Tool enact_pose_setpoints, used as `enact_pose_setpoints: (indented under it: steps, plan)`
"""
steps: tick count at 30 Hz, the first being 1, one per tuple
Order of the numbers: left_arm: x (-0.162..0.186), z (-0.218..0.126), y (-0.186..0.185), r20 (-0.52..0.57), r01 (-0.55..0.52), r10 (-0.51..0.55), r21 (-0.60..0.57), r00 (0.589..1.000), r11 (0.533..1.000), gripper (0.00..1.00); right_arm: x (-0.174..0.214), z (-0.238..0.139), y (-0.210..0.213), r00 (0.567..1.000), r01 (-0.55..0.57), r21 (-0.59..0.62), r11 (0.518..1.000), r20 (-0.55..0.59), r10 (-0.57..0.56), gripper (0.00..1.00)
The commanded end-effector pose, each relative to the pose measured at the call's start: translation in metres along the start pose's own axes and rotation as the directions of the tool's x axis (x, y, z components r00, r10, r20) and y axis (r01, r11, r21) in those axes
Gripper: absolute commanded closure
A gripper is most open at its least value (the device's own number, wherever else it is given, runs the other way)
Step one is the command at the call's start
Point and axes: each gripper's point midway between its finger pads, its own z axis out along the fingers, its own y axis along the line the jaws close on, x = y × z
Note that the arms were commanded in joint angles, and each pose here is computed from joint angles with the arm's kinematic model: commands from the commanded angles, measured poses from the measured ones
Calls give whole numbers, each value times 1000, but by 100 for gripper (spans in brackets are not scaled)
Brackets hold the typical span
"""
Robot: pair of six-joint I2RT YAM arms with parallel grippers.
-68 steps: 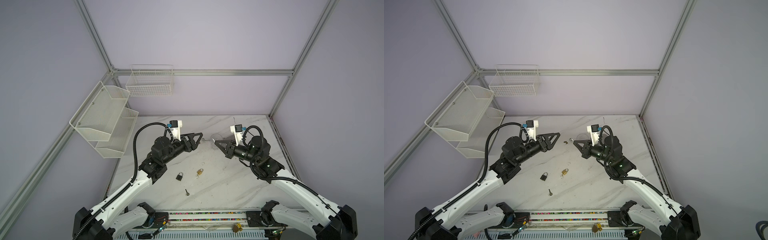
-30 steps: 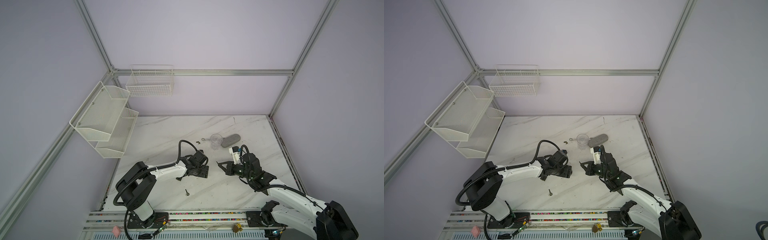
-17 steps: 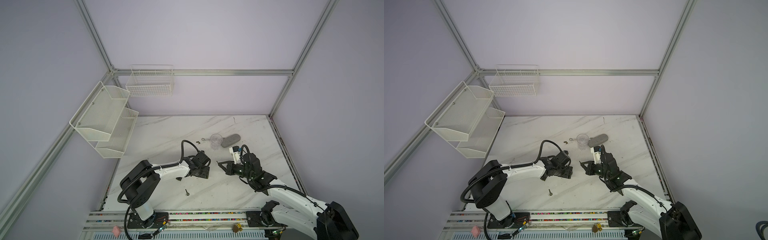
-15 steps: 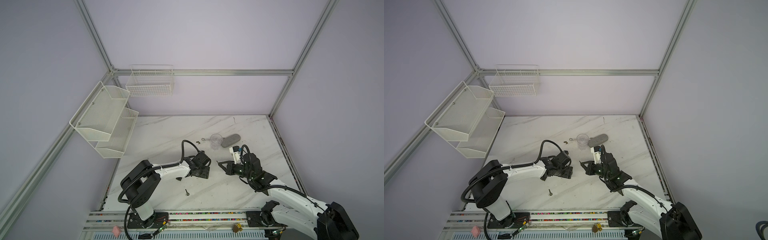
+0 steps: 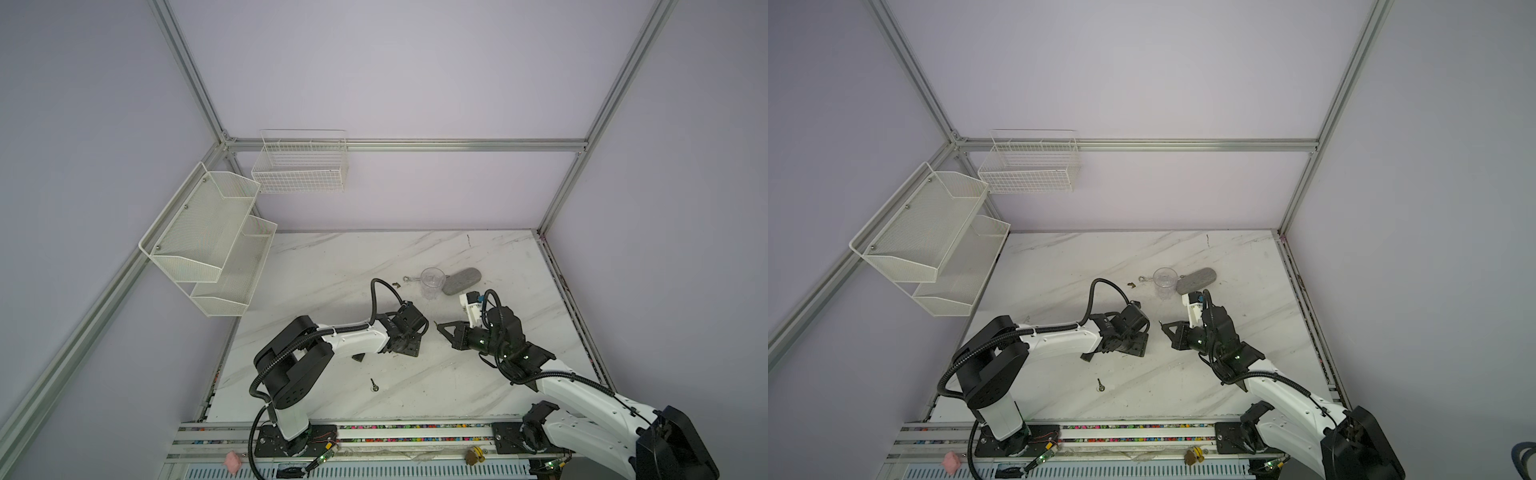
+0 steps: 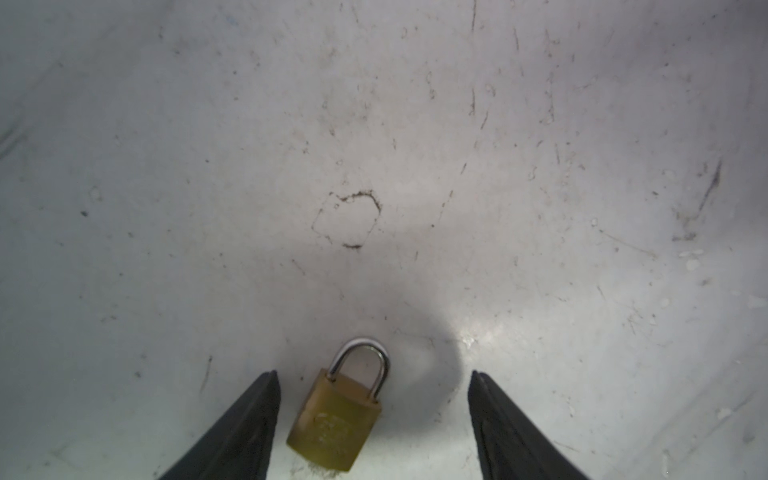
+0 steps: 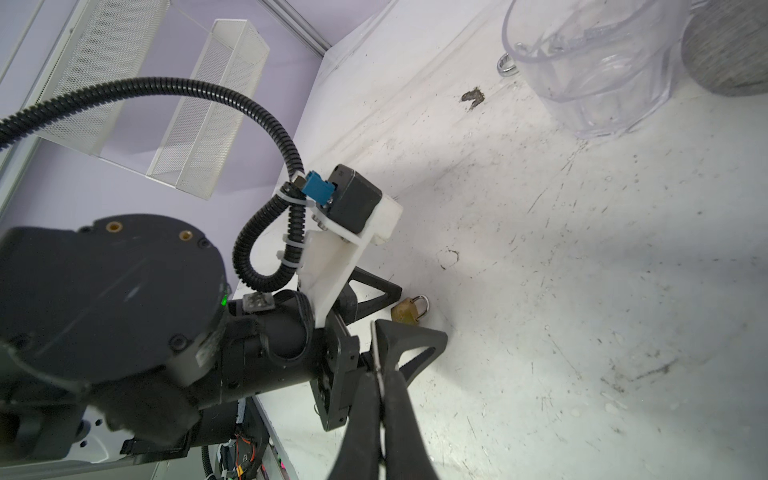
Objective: Unlock with the key
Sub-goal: 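Lower and close the left gripper on the brass padlock body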
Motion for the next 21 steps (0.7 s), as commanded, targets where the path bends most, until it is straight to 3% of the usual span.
enact_pose_setpoints:
  steps: [1, 10, 16, 21]
  plan:
    - [-12, -11, -10, 18, 6, -6, -23, 1000, 1000, 32, -3, -2, 3, 1000, 2, -5, 1000, 19, -2, 100]
    - [-6, -10, -12, 4, -5, 6, -137, 1000, 991, 43, -3, -2, 3, 1000, 2, -5, 1000, 19, -2, 100]
    - [-9, -8, -22, 0, -15, 15, -153, 1000, 988, 44, -2, -5, 3, 1000, 1, -5, 1000, 25, -1, 100]
    - [-10, -9, -9, 4, 13, -12, -234, 1000, 972, 44, -1, -4, 1, 1000, 2, -1, 1000, 24, -2, 100]
